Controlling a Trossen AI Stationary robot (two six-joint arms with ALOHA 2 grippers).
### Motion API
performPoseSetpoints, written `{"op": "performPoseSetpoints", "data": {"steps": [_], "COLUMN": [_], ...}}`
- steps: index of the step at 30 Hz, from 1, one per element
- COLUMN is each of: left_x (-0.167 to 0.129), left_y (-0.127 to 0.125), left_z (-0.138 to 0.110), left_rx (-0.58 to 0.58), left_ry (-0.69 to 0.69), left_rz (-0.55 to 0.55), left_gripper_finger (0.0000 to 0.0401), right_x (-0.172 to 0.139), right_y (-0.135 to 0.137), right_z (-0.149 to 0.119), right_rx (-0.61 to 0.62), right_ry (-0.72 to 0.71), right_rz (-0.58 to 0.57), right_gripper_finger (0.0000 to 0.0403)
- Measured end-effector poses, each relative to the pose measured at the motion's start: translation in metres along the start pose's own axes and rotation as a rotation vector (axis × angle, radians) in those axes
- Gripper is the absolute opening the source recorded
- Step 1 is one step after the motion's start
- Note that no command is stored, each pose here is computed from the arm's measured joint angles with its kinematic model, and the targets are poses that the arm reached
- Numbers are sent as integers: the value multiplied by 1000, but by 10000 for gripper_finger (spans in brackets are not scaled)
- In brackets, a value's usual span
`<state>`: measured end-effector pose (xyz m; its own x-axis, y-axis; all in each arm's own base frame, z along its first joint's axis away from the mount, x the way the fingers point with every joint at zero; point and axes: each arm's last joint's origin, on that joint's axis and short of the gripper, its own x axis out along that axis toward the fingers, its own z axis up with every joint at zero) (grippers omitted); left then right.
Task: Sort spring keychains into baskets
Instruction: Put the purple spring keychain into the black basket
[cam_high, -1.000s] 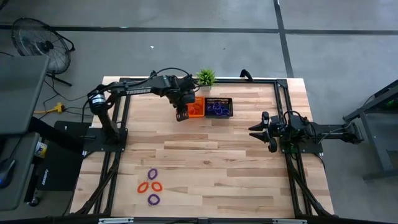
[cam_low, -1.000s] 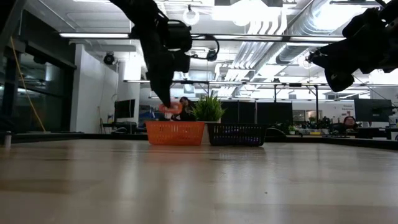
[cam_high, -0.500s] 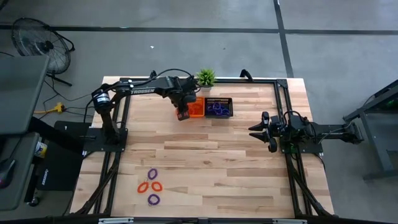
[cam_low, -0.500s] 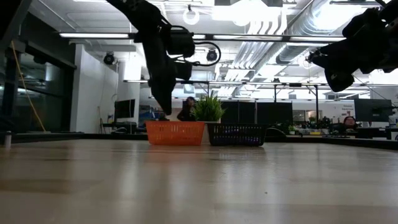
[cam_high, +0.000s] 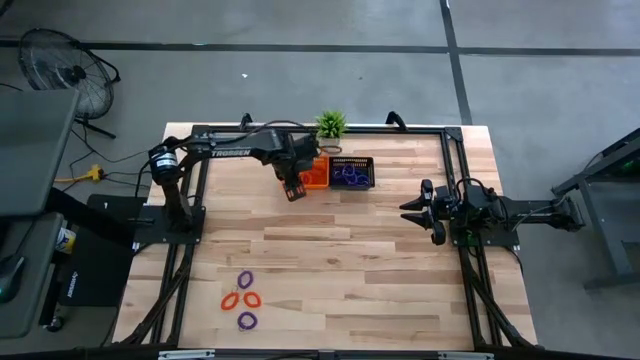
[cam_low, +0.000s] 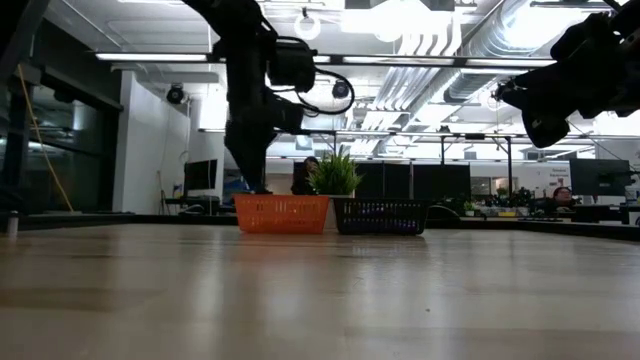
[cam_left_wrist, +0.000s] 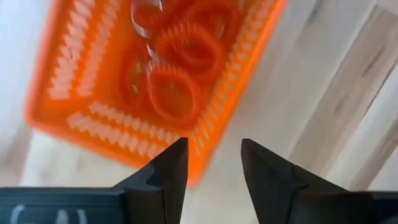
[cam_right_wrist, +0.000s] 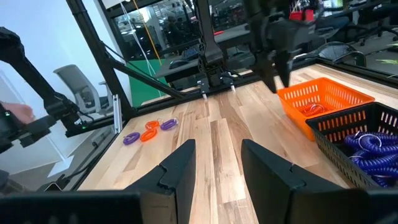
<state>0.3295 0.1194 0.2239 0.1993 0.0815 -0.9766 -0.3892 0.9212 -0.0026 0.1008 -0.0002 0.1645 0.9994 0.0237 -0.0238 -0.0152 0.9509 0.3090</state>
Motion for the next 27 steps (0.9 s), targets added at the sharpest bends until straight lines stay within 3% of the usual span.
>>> {"op": "performPoseSetpoints", "data": {"steps": [7,14,16,27], "left_x": [-12,-21,-21,-14], "left_y": [-29,-44,-51,-78], "left_z": [-26,-85,-97,-173], "left_rx": [-122,-170,-189,-281], "left_ry": [23,63,29,118], "left_rz": [38,94,70,31], "left_gripper_finger": [147,147,147,147], "right_x": [0,0,0,0], "right_y": [0,0,0,0], "right_z": [0,0,0,0], "right_rx": [0,0,0,0], "right_ry": [0,-1,-1,4], "right_rz": [0,0,1,-1], "right_gripper_finger": [124,124,124,124]}}
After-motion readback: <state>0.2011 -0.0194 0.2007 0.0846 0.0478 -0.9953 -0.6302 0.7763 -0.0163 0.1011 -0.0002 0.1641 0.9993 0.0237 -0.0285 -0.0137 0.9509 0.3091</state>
